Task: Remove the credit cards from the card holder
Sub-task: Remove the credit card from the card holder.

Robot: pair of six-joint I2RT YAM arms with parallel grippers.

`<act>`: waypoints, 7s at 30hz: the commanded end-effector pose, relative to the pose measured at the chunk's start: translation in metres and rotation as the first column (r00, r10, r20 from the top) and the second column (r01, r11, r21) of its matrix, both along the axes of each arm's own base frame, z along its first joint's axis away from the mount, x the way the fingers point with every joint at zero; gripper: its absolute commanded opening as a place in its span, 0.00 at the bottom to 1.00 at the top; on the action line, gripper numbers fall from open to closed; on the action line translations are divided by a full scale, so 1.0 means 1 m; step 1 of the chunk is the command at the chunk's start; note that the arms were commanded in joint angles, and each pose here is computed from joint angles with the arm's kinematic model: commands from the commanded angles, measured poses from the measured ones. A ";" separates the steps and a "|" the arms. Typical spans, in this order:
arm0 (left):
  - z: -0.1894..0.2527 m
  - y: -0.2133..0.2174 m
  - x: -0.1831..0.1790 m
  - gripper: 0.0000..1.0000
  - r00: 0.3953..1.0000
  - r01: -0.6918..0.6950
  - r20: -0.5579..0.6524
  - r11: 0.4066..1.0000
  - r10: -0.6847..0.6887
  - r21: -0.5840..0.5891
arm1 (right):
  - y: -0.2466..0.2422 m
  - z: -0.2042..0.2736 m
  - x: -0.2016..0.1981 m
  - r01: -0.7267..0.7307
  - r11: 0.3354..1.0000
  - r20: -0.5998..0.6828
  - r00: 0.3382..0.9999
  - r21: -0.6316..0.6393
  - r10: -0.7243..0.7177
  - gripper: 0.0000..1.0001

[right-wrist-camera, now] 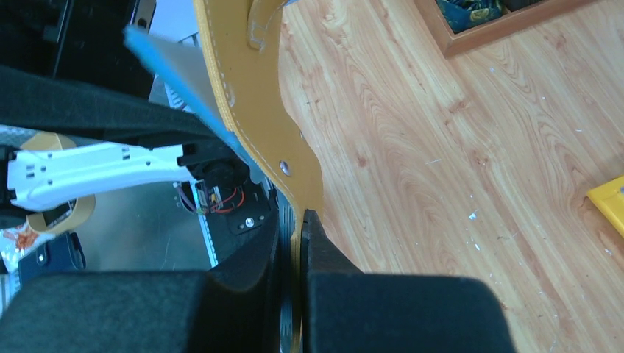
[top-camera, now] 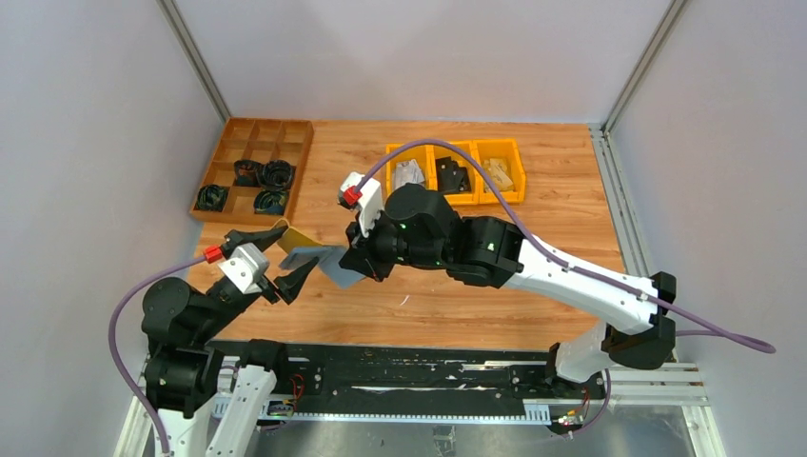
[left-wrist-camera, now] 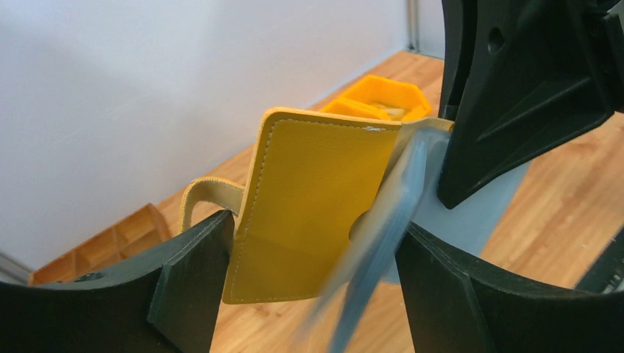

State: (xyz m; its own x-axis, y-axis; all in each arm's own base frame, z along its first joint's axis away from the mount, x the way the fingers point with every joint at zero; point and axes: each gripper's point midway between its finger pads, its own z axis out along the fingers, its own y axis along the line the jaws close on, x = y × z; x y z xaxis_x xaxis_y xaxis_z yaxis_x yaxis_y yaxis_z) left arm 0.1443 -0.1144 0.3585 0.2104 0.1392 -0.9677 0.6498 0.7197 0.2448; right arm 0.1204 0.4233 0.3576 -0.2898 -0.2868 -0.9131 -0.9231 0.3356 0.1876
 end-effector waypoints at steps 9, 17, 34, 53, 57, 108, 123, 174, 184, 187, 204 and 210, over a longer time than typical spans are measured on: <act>-0.012 -0.037 -0.039 0.47 0.924 0.280 -0.245 0.955 -0.295 -0.093 | -0.020 0.045 -0.036 -0.321 0.936 0.088 0.946 0.145 0.311 0.00; -0.003 -0.055 -0.056 0.55 0.799 0.374 -0.388 0.885 -0.459 -0.277 | -0.023 0.047 -0.047 -0.441 0.880 0.029 0.896 0.178 0.444 0.00; 0.007 -0.056 -0.069 0.65 0.789 0.378 -0.384 0.872 -0.480 -0.312 | -0.030 0.039 -0.011 -0.370 0.903 -0.148 0.902 0.219 0.406 0.00; 0.030 -0.056 -0.065 0.53 0.801 0.353 -0.372 0.872 -0.469 -0.340 | -0.036 0.027 -0.007 -0.374 0.909 -0.142 0.905 0.183 0.401 0.00; 0.032 -0.055 -0.064 0.44 0.808 0.339 -0.375 0.879 -0.455 -0.336 | -0.037 0.027 -0.007 -0.377 0.908 -0.132 0.906 0.180 0.402 0.00; 0.048 -0.055 -0.047 0.00 0.778 0.207 -0.439 0.844 -0.449 -0.495 | -0.023 0.064 -0.046 -0.582 0.719 -0.009 0.775 0.379 0.632 0.47; 0.059 -0.064 -0.060 0.51 0.697 0.269 -0.458 0.794 -0.551 -0.546 | -0.036 0.061 -0.056 -0.618 0.684 0.018 0.747 0.387 0.665 0.00; 0.070 -0.045 -0.035 0.00 0.863 0.142 -0.370 0.867 -0.345 -0.477 | -0.017 0.025 -0.011 -0.346 0.872 -0.234 0.868 0.346 0.438 0.00; 0.069 -0.048 -0.043 0.00 0.844 0.180 -0.375 0.861 -0.383 -0.475 | -0.010 0.018 0.002 -0.292 0.899 -0.248 0.891 0.326 0.379 0.00; 0.068 -0.044 -0.040 0.00 0.863 0.153 -0.369 0.875 -0.345 -0.460 | -0.013 0.025 -0.003 -0.319 0.885 -0.220 0.888 0.339 0.404 0.00; 0.069 -0.033 -0.035 0.00 0.898 0.076 -0.367 0.907 -0.244 -0.415 | -0.009 0.013 0.005 -0.285 0.907 -0.236 0.901 0.310 0.364 0.00; 0.053 -0.023 -0.018 0.00 0.882 -0.050 -0.444 0.907 -0.156 -0.419 | -0.002 0.011 0.016 -0.239 0.924 -0.260 0.911 0.298 0.320 0.00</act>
